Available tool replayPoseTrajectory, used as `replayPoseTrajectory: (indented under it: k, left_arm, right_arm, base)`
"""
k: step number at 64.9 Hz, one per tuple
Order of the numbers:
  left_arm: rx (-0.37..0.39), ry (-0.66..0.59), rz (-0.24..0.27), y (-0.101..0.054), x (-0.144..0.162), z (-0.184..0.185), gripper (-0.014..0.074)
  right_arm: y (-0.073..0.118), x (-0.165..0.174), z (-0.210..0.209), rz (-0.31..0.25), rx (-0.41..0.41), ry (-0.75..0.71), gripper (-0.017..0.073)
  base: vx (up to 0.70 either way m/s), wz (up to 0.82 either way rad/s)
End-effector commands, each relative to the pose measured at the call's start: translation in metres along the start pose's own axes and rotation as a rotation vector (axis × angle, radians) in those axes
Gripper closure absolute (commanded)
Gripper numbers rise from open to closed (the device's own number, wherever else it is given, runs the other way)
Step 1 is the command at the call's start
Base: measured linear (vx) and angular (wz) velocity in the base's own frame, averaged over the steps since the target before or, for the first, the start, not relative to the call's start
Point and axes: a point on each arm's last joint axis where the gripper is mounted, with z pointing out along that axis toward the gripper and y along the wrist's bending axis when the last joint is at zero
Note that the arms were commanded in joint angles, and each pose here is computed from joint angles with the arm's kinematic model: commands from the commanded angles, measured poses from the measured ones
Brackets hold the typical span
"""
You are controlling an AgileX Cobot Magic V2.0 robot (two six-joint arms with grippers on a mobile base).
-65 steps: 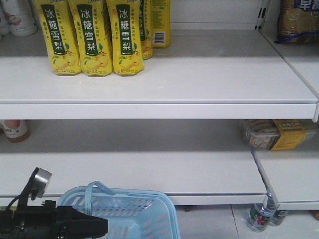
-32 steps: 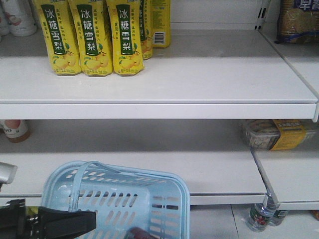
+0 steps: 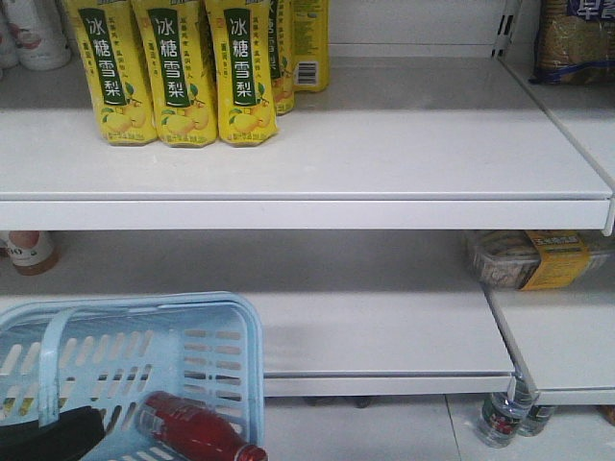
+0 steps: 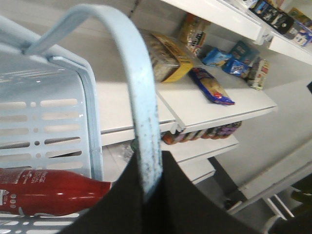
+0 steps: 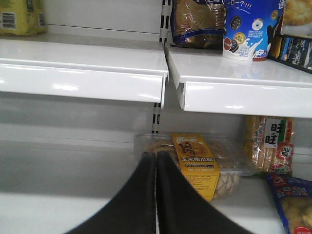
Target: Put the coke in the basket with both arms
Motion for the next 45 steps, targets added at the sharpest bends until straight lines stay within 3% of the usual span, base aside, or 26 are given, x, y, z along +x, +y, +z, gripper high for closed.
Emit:
replayPoseTrajectory:
  k: [1,30,45]
  left_arm:
    - [-0.036,-0.11,0.004,-0.007,-0.011,-0.011,0.06]
    - [-0.343,-0.264,0.149,0.01,-0.013,-0.035,0.06]
    - [-0.475,-0.268,0.279,0.021,-0.015,-0.039,0.06]
  right_arm:
    - [-0.004,-0.015,-0.001,-0.004,0.039,-0.08,0.0569]
    - [-0.004,-0.015,-0.001,-0.004,0.039,-0.08,0.0569]
    - [-0.004,-0.015,-0.001,-0.004,0.039,-0.08,0.0569]
  base:
    - [0.0,0.0]
    - [0.0,0.0]
    - [0.0,0.0]
